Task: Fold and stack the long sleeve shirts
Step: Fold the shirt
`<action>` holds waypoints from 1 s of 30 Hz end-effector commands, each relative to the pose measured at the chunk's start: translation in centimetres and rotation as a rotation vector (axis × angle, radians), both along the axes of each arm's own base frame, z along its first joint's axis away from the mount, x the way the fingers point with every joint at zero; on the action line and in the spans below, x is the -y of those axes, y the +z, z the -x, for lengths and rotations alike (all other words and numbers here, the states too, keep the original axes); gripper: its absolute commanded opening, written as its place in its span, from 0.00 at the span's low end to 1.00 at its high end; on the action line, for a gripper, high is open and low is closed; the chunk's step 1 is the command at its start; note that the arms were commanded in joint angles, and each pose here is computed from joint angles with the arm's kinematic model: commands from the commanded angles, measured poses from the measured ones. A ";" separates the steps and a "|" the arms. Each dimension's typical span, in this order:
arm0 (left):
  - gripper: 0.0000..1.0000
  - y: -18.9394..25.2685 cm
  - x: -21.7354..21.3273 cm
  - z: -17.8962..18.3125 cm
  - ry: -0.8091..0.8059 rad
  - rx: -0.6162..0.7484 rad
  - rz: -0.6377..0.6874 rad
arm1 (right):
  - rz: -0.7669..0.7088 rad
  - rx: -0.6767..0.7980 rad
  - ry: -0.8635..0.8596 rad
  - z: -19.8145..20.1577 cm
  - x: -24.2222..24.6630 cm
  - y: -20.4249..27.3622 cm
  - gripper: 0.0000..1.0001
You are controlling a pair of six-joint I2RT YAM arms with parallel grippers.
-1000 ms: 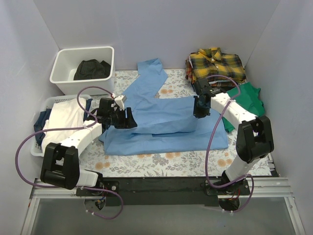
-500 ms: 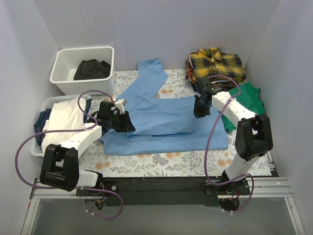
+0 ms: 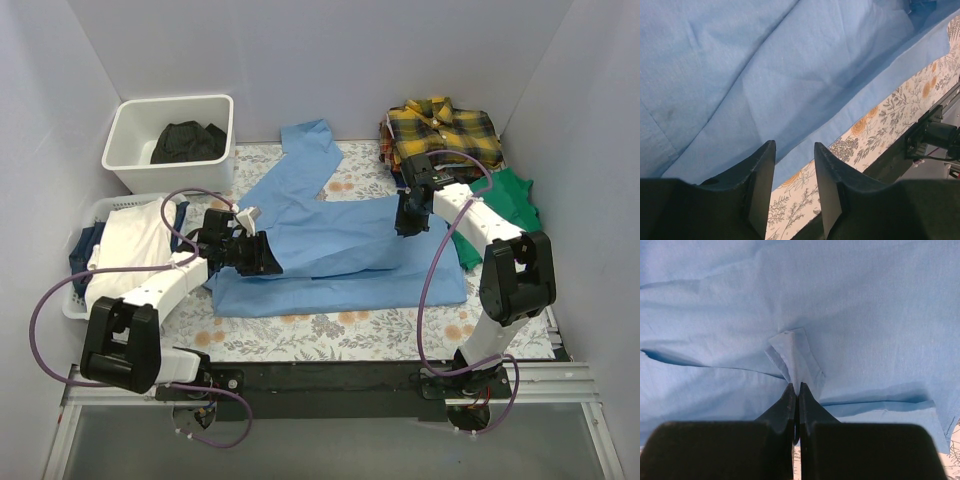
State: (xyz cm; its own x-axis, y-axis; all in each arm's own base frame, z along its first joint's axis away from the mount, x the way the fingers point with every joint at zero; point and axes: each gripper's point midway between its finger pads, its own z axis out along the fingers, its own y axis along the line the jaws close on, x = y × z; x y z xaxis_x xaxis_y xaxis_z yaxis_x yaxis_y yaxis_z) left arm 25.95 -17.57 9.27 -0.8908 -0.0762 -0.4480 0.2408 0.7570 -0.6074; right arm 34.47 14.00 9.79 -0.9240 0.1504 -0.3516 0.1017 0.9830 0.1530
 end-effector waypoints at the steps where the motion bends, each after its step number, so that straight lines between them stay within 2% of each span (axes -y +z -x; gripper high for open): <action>1: 0.34 -0.8 -0.1 0.4 0.003 -0.050 -0.004 | -0.037 0.043 -0.013 -1.1 -0.5 1.4 0.01; 6: 0.28 -1.0 -0.3 0.4 -0.005 -0.037 -0.018 | -0.038 0.041 -0.018 -0.9 -0.4 1.3 0.01; 12: 0.25 -1.4 -0.3 0.6 -0.006 -0.042 -0.020 | -0.042 0.043 -0.019 -1.2 -0.5 1.4 0.01; 15: 0.16 -1.9 -0.2 0.7 -0.013 -0.059 -0.021 | -0.051 0.050 -0.018 -1.5 -0.7 1.7 0.01; 18: 0.00 -2.1 -0.2 0.6 -0.013 -0.062 -0.029 | -0.069 0.066 -0.009 -1.9 -1.1 2.4 0.01; 23: 0.00 -1.8 -1.1 -0.2 0.030 -0.035 -0.085 | -0.112 0.133 0.036 -2.6 -1.9 5.1 0.01; 27: 0.00 0.0 -2.4 -1.6 0.107 0.063 -0.143 | -0.133 0.267 0.064 -3.1 -1.9 8.9 0.01; 30: 0.00 0.7 -2.6 -1.6 0.122 0.079 -0.145 | -0.125 0.346 0.049 -2.4 -0.9 11.0 0.01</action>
